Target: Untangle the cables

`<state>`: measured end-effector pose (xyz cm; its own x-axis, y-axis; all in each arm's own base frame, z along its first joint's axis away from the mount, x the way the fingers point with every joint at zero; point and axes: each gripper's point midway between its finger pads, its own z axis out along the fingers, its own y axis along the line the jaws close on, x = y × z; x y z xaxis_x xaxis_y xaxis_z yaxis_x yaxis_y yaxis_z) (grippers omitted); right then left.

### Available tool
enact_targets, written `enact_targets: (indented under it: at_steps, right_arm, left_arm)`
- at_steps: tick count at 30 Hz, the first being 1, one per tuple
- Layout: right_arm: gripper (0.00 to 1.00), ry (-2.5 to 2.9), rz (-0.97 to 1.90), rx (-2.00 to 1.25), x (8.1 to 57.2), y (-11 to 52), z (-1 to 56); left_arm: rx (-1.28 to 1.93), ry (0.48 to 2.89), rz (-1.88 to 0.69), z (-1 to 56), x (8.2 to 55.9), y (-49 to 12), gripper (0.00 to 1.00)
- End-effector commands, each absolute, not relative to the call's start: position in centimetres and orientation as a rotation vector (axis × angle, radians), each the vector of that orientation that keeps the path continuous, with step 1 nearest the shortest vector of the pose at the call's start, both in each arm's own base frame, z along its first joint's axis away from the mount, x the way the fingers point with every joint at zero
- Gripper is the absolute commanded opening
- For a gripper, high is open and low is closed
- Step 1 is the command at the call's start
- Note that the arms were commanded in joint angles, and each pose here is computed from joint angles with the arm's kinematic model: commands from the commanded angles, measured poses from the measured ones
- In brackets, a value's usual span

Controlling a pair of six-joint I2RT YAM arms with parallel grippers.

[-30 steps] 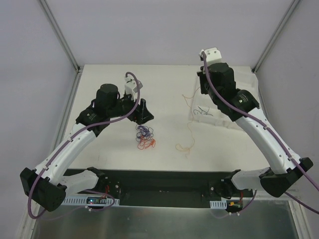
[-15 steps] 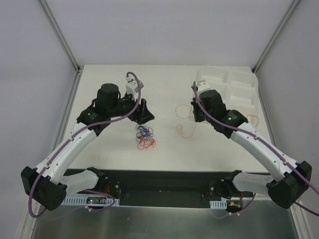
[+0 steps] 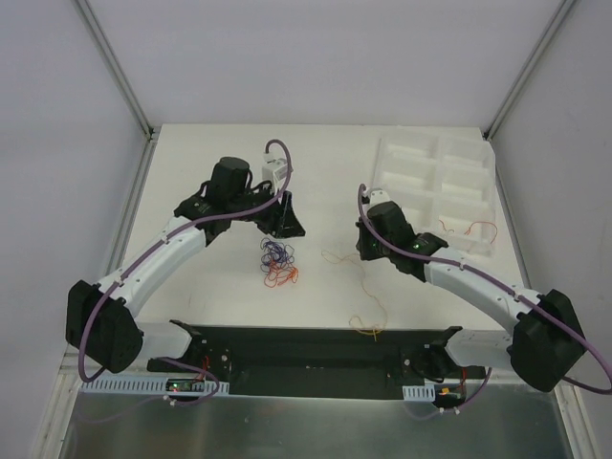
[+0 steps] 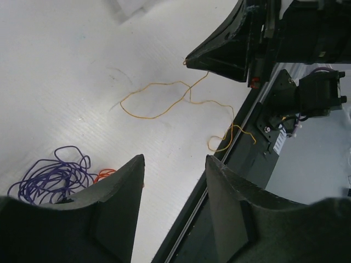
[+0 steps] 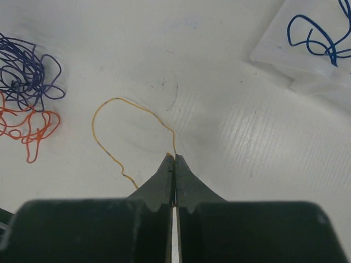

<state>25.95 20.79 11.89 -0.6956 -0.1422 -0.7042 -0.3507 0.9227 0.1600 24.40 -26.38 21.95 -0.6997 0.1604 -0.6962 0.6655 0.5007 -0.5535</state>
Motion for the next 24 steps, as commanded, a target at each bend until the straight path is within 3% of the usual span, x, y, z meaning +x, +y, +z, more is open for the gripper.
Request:
enact_targets:
  at_steps: [1,3,6,13,24]
  right_arm:
    - [0.00,2.315,0.392,-0.277,26.3,21.1,11.0]
    - [0.00,2.318,0.409,-0.272,26.2,21.3,11.0]
    - [0.01,2.284,0.507,-0.293,26.0,22.5,12.2]
    - [0.00,2.202,0.793,-0.296,25.6,24.6,16.7]
    - [0.00,2.108,1.011,-0.277,26.1,25.7,21.7]
  left_arm:
    - [0.709,2.120,-1.268,22.7,24.2,-27.5,0.55]
    - [0.728,2.104,-1.370,22.6,23.9,-28.5,0.62]
    - [0.784,2.055,-1.491,22.4,23.1,-30.1,0.65]
    - [0.971,1.850,-1.447,20.9,22.8,-32.1,0.69]
    - [1.053,1.908,-1.528,18.3,21.8,-34.6,0.61]
